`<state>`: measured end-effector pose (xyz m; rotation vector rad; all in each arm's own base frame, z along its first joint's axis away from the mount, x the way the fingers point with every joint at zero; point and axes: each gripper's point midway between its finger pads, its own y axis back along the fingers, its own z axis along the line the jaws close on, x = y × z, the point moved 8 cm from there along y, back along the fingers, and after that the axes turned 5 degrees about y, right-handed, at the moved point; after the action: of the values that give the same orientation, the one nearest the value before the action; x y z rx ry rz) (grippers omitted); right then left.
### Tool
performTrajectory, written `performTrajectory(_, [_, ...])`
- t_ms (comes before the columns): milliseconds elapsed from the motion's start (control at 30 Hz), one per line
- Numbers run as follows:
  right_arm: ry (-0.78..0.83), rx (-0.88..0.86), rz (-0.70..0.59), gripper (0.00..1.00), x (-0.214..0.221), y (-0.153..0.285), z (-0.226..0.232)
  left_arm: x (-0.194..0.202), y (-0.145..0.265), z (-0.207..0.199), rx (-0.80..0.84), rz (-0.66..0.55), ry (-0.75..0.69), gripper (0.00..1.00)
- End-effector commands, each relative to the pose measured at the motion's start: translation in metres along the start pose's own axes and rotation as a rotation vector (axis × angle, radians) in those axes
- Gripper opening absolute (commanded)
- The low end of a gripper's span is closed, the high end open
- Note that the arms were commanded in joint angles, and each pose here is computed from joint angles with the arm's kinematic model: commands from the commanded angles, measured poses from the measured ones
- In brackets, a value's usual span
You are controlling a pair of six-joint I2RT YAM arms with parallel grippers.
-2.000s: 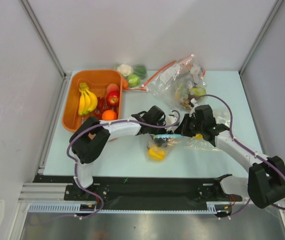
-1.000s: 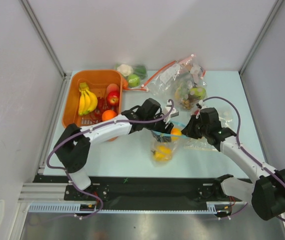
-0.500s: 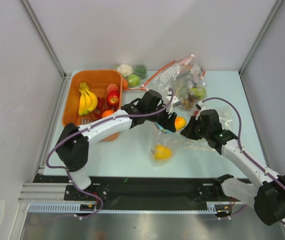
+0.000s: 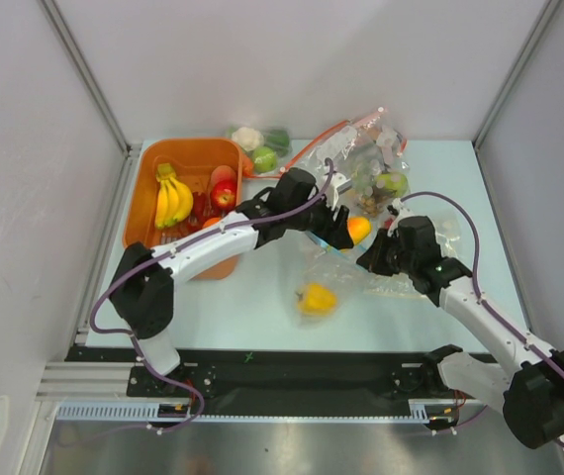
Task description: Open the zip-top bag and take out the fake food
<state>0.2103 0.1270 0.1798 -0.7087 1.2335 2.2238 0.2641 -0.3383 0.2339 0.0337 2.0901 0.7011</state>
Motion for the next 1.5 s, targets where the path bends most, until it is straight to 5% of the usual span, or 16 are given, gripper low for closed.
performTrajectory(0, [0.019,0.085,0.054,0.0,0.013,0.003,-0.018,-0.054,0.04,-0.009,0.013,-0.204,-0.012,0.19])
performTrajectory(267, [0.056,0.036,0.035,0.0,0.003,0.006,-0.007,-0.063,0.026,-0.009,0.08,-0.244,0.008,0.19])
performTrajectory(1000, [0.11,-0.072,-0.052,0.0,-0.025,0.028,0.028,-0.059,-0.028,-0.004,-0.065,-0.21,-0.064,0.19])
performTrajectory(1200, [0.111,-0.056,-0.015,0.0,-0.014,0.023,0.021,-0.096,0.016,0.006,-0.138,-0.346,0.012,0.18])
performTrajectory(1467, [0.111,-0.042,0.027,0.0,-0.005,0.015,0.015,-0.13,0.158,0.045,-0.454,-0.634,0.093,0.22])
